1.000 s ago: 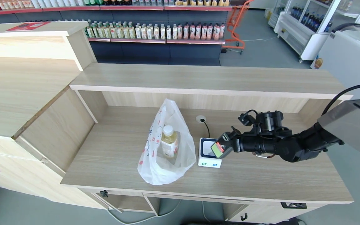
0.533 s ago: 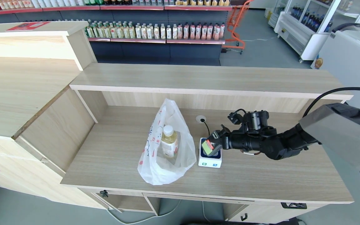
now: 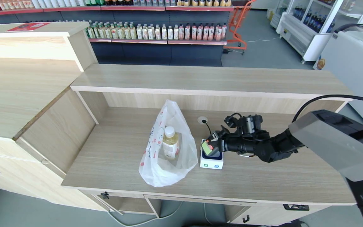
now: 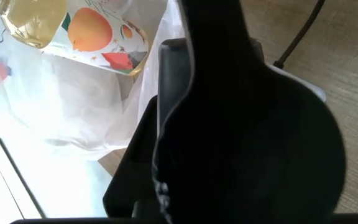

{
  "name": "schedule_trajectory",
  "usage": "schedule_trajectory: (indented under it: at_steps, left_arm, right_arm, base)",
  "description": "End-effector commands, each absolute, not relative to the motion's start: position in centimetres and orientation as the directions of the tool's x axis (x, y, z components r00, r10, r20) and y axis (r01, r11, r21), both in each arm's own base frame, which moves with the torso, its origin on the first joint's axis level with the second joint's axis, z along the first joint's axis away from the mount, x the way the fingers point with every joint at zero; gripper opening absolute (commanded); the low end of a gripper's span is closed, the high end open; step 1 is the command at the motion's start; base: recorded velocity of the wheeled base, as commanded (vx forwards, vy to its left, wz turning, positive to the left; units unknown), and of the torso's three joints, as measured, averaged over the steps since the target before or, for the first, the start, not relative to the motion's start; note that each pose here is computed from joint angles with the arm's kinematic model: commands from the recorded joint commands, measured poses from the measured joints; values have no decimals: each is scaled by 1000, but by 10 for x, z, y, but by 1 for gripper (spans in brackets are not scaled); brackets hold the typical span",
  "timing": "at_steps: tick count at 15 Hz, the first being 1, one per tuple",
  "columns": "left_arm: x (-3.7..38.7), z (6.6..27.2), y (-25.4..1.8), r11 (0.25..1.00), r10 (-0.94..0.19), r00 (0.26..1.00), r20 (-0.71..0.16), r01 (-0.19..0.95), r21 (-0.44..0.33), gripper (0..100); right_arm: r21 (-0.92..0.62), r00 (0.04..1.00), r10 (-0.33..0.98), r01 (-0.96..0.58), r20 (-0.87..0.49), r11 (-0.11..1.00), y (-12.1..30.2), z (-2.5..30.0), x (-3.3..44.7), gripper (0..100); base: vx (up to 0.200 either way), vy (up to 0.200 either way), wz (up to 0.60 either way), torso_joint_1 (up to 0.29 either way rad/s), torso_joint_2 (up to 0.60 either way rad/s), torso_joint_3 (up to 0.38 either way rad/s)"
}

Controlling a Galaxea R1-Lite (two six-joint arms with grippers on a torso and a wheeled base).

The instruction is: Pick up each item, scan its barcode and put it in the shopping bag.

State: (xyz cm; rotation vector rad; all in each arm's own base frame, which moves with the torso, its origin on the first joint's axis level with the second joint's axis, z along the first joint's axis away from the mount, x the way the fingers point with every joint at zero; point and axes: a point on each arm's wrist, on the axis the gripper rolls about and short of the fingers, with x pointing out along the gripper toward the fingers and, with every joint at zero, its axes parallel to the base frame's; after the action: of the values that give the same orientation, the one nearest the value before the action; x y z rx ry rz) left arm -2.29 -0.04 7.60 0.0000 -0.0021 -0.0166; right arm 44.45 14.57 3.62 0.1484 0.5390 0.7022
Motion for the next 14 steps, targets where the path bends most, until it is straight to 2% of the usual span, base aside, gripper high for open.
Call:
schedule_trajectory:
  at_steps: [1, 4, 8, 10, 11, 14]
  left_arm:
    - [-23, 76, 0, 1000, -17, 1000, 2, 17, 0, 100]
    - [-23, 76, 0, 1000, -17, 1000, 2, 17, 2, 100]
    - [-23, 76, 0, 1000, -17, 1000, 2, 17, 2, 100]
    - [-23, 76, 0, 1000, -18, 1000, 2, 18, 0, 100]
    - [-23, 76, 0, 1000, -18, 1000, 3, 18, 0, 100]
    - [-23, 76, 0, 1000, -18, 1000, 2, 18, 0, 100]
  right_arm:
    - [312, 635, 651, -572, -417, 758, 146, 38, 445, 0]
    - [383, 664, 668, -551, -337, 741, 148, 84, 437, 0]
    - [305, 713, 651, -578, -262, 756, 130, 131, 423, 0]
    - [220, 718, 640, -601, -274, 768, 118, 136, 411, 0]
    - [173, 720, 637, -614, -278, 770, 112, 135, 406, 0]
    - [156, 723, 640, -623, -260, 767, 112, 134, 399, 0]
  base:
    - [0, 0, 0, 0, 0, 0]
    - [0, 0, 0, 0, 0, 0]
    - [0, 0, 0, 0, 0, 0]
    - [0, 0, 0, 0, 0, 0]
    - [0, 200, 0, -2, 7, 2]
    - [0, 200, 0, -4, 2, 2]
